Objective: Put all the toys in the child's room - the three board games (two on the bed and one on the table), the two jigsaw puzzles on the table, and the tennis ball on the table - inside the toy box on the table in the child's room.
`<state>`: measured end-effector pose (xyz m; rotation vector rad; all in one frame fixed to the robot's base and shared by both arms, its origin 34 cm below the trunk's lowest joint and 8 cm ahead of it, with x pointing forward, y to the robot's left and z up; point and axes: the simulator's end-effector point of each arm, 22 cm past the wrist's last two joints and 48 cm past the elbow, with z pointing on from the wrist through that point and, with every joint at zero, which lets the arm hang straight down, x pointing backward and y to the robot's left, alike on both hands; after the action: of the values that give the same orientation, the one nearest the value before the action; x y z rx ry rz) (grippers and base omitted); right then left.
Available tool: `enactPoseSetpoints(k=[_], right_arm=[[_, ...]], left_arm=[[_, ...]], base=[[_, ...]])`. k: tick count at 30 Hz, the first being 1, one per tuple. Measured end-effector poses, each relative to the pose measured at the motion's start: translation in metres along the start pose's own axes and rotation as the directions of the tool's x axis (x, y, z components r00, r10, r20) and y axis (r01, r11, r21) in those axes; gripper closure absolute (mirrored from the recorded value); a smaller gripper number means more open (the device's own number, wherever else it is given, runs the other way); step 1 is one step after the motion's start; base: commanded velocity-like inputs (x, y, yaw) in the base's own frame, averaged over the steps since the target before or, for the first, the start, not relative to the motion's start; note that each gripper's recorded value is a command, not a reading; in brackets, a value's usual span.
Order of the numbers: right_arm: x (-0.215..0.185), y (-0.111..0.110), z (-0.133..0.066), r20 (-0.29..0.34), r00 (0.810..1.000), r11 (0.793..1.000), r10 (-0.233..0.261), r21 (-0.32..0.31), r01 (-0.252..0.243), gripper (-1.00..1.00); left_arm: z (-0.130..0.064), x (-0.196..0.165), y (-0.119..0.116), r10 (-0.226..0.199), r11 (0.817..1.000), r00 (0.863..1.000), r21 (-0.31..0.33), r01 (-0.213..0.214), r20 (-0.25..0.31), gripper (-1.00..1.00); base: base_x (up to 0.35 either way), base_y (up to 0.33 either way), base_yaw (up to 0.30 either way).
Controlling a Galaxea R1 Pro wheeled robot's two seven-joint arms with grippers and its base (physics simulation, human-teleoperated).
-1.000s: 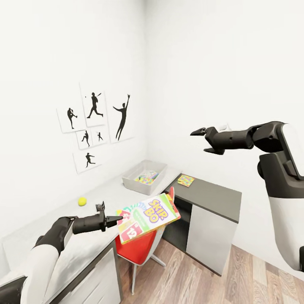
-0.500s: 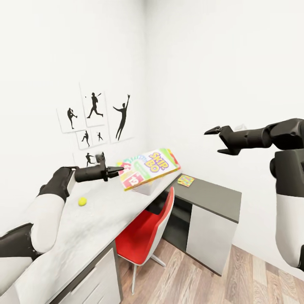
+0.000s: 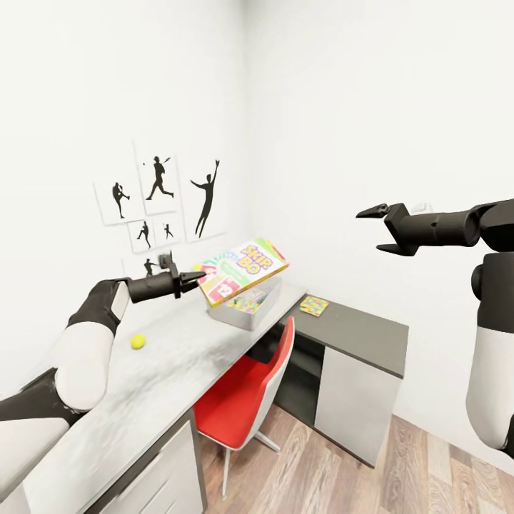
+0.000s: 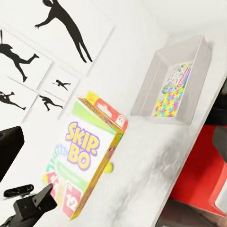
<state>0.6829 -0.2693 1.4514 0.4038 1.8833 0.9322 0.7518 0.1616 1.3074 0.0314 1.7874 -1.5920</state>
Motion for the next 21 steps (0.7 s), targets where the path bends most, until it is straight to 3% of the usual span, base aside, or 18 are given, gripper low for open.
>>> enactPoseSetpoints(k=[9, 21], right_arm=[[0.001, 0.0, 0.001, -0.002, 1.0, 1.0, -0.003, 0.003, 0.003, -1.0], [0.0, -0.001, 0.001, -0.001, 1.0, 1.0, -0.001, 0.006, 0.001, -1.0]], left_arm=[[-0.001, -0.003, 0.005, -0.01, 1.0, 1.0, -0.015, 0.01, 0.017, 1.0], [-0.006, -0.009, 0.015, -0.03, 0.999, 0.998, -0.039, 0.032, 0.053, 1.0]], base=[[0.202, -0.192, 0.038], [0.136, -0.198, 0.262]])
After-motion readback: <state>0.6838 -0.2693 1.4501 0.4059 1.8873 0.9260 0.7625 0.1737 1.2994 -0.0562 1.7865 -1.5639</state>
